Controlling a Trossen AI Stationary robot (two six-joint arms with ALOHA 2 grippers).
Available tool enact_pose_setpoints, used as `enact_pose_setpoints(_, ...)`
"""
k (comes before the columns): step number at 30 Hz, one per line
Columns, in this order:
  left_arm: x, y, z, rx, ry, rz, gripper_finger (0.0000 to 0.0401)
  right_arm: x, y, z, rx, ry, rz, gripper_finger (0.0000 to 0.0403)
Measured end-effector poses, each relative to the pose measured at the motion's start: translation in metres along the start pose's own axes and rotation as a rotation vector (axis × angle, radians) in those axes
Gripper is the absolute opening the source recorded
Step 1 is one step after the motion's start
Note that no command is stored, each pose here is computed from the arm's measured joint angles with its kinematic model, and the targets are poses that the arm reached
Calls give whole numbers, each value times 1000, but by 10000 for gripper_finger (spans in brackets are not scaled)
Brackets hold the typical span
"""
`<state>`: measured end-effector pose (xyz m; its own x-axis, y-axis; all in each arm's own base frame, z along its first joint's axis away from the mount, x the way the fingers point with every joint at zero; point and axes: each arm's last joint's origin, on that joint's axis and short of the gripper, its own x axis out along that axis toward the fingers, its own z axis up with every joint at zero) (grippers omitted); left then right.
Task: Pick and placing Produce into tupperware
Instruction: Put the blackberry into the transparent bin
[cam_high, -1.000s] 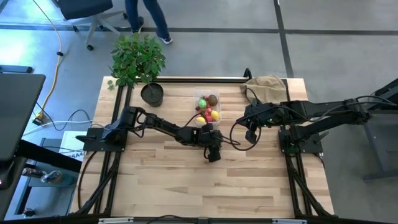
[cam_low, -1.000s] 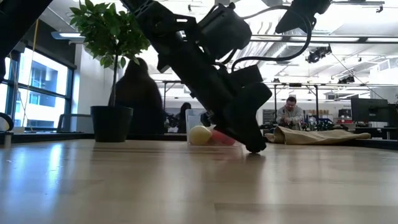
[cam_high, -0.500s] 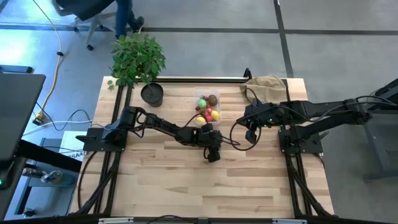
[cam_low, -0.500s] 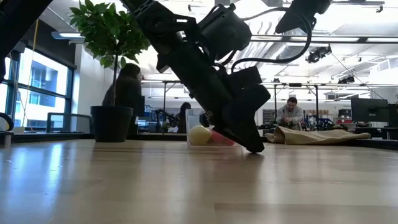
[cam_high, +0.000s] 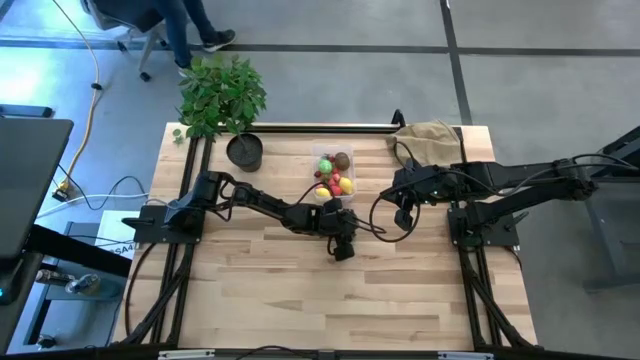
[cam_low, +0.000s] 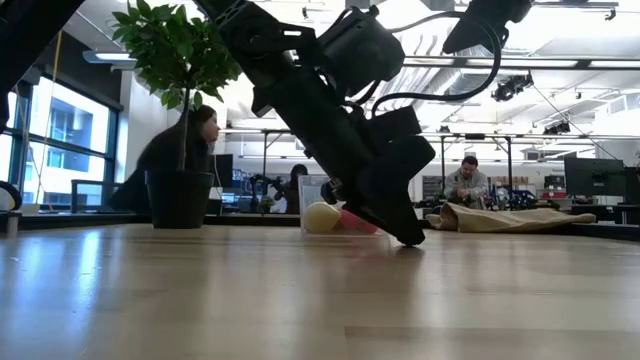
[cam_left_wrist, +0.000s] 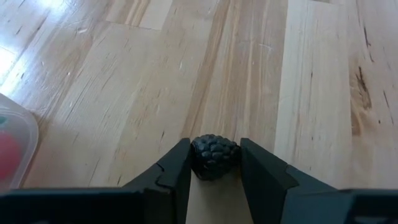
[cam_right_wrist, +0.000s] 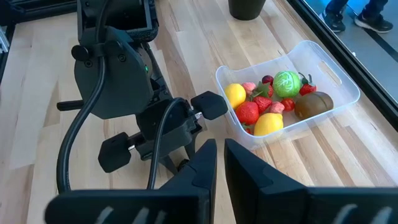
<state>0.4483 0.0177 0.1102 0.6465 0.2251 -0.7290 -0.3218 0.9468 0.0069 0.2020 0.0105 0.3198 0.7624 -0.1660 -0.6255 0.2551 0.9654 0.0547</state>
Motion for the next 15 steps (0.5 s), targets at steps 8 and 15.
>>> enact_pose_setpoints(8, 0, 0, 0, 0, 0, 0, 121, 0, 0, 0, 0, 0, 0, 24)
enact_pose_setpoints(15, 0, 0, 1, -2, -12, -3, 111, 0, 0, 0, 0, 0, 0, 24)
